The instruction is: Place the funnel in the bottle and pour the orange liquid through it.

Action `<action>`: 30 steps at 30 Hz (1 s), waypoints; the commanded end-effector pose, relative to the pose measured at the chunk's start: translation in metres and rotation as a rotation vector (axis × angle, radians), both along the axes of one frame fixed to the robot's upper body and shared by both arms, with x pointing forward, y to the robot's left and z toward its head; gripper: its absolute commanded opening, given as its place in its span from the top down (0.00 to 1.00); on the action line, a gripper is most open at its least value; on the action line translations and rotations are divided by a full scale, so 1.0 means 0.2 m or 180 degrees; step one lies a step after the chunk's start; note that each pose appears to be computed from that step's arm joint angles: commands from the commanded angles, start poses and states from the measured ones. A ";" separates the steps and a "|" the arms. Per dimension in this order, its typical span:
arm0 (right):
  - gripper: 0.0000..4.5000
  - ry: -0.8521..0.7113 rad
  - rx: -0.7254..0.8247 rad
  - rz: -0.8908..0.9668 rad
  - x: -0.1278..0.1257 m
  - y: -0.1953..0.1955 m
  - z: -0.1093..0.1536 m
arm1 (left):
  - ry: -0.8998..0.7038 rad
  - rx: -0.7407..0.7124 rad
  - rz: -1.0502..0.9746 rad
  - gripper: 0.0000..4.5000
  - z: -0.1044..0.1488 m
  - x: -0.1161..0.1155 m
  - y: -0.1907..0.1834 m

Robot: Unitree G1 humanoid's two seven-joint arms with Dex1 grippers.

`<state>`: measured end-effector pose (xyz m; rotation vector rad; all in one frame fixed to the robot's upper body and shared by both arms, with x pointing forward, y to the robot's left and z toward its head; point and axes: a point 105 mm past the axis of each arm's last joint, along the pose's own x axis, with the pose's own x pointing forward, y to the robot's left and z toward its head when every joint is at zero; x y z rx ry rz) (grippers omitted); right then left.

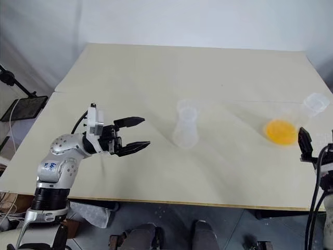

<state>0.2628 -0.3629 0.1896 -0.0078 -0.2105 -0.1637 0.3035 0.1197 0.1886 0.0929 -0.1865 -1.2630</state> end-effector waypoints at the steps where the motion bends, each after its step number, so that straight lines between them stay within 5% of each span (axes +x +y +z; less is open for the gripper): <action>1: 0.00 -0.0052 -0.0006 0.0024 0.06 -0.02 0.06 | -0.0106 -0.0043 -0.0032 0.01 0.05 -0.03 0.00; 17: 0.00 -0.0203 0.0106 -0.0010 0.30 -0.08 0.17 | -0.0163 -0.0037 -0.0011 0.01 0.06 -0.05 -0.01; 25: 0.47 -0.0244 0.0086 -0.0031 0.33 -0.09 0.17 | -0.0182 -0.0037 0.0008 0.00 0.06 -0.05 -0.01; 30: 0.47 -0.0268 0.0081 -0.0016 0.33 -0.09 0.18 | -0.0196 -0.0039 0.0014 0.00 0.07 -0.05 0.00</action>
